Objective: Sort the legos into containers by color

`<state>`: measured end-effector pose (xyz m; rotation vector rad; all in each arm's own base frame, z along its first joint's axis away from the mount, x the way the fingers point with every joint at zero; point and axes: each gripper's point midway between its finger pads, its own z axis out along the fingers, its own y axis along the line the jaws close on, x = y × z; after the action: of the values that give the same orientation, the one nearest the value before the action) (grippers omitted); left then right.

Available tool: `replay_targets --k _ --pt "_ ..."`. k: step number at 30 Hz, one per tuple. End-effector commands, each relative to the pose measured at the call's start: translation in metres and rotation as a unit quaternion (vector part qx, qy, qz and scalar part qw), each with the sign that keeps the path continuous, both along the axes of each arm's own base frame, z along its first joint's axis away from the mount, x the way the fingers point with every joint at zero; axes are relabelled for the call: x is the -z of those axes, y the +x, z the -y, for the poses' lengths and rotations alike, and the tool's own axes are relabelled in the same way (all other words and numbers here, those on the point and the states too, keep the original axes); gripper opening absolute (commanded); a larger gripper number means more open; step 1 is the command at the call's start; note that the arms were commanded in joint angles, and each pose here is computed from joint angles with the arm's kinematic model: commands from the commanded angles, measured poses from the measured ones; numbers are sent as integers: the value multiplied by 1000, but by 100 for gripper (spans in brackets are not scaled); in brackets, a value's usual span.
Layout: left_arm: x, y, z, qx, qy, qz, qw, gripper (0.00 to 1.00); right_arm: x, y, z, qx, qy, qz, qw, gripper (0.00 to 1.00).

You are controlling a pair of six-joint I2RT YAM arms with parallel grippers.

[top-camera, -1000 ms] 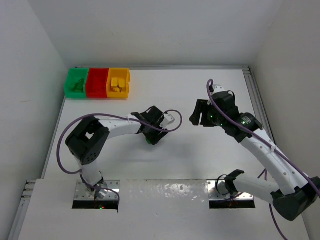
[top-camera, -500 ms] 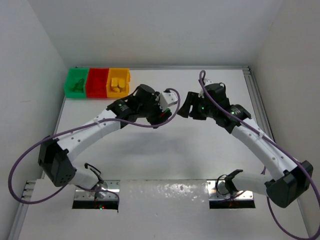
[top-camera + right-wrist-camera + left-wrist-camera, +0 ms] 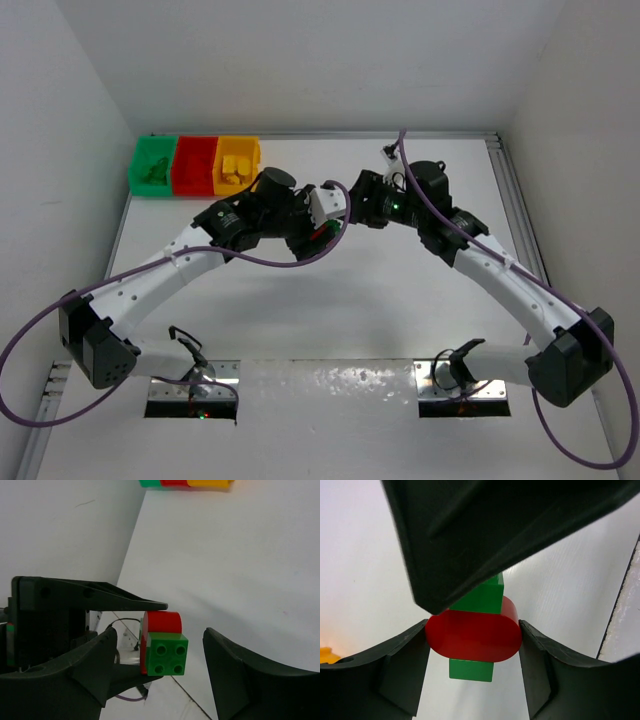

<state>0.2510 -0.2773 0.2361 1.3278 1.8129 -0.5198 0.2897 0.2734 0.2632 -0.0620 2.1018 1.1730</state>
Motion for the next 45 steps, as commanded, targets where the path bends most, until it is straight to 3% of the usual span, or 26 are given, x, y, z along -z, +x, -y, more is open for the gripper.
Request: replay_targets --k 1,17,21,25,30,35,38,40,41,45 --pt "-28 4 11 19 -33 32 999 0 -6 -6 -4 -13 21 5 1000 69" --pt "-42 18 13 -6 -46 60 997 0 3 -29 -13 -63 51 -19 997 53" --pt "-41 15 13 2 -44 55 997 0 1 -26 -11 -54 50 -13 997 40" --pt "-28 10 10 6 -33 42 999 0 -6 -24 -10 -53 41 -1 998 50" --pt "-26 8 10 8 -33 39 999 0 -14 -21 -10 -51 37 12 998 51" --pt "-30 10 11 9 -36 44 998 0 -11 -20 -8 -46 30 11 998 42" --pt "-26 8 10 9 -32 40 999 0 -12 -20 -6 -42 29 14 999 41" --pt "-26 8 10 9 -33 39 999 0 -14 -20 -6 -41 29 17 999 29" --pt "-27 8 11 9 -35 39 999 0 -14 -19 -5 -39 28 19 999 16" --pt "-25 11 9 8 -27 44 999 0 -11 -20 -3 -37 23 14 999 0"
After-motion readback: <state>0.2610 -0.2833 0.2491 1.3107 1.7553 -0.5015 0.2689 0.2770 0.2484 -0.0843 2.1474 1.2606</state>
